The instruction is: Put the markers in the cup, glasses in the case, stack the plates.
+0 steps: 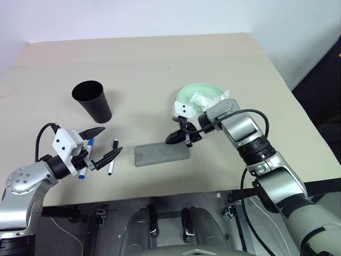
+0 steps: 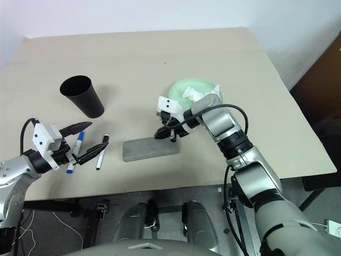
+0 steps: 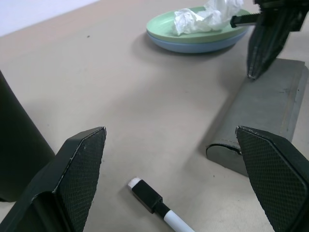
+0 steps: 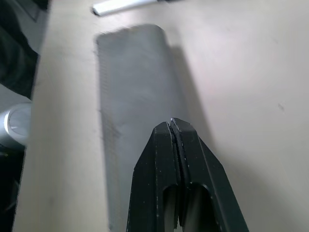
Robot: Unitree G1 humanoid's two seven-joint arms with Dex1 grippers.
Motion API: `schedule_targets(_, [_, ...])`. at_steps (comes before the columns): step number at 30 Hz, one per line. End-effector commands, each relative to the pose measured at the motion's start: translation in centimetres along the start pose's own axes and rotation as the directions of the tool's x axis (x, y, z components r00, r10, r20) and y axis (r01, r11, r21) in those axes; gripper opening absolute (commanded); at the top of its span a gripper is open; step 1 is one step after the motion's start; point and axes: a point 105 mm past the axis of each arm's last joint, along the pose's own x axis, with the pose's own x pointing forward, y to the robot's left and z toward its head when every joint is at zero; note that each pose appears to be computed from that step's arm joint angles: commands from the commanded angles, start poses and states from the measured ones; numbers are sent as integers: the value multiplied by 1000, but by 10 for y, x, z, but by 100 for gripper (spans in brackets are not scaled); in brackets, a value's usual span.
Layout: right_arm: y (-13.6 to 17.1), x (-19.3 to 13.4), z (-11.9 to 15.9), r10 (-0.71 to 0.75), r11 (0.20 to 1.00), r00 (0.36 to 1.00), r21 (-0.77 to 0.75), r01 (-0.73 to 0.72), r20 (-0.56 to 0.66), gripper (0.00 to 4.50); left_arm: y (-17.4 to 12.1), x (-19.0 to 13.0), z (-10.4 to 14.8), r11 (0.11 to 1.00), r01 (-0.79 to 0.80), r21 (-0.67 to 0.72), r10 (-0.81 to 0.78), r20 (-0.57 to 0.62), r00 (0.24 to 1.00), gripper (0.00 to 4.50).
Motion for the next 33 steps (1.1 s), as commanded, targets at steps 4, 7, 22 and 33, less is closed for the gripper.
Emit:
schedule_targets(4, [5, -15, 36, -15, 996, 973, -79, 35, 232, 5, 3, -14, 15, 998, -63, -13, 64, 64, 996, 450])
schedule_targets(7, [1, -20, 36, -31, 997, 969, -61, 48, 245, 21, 5, -22, 22, 993, -109, -45, 113, 93, 989, 450])
schedule_targets(22, [-24, -20, 33, -128, 988, 957, -55, 147, 261, 366, 29, -72, 2, 885, -464, -43, 462, -40, 886, 450])
schedule_targets(33, [-36, -21, 35, -157, 983, 954, -52, 176, 257, 366, 31, -77, -29, 786, -606, -119, 556, -291, 779, 450])
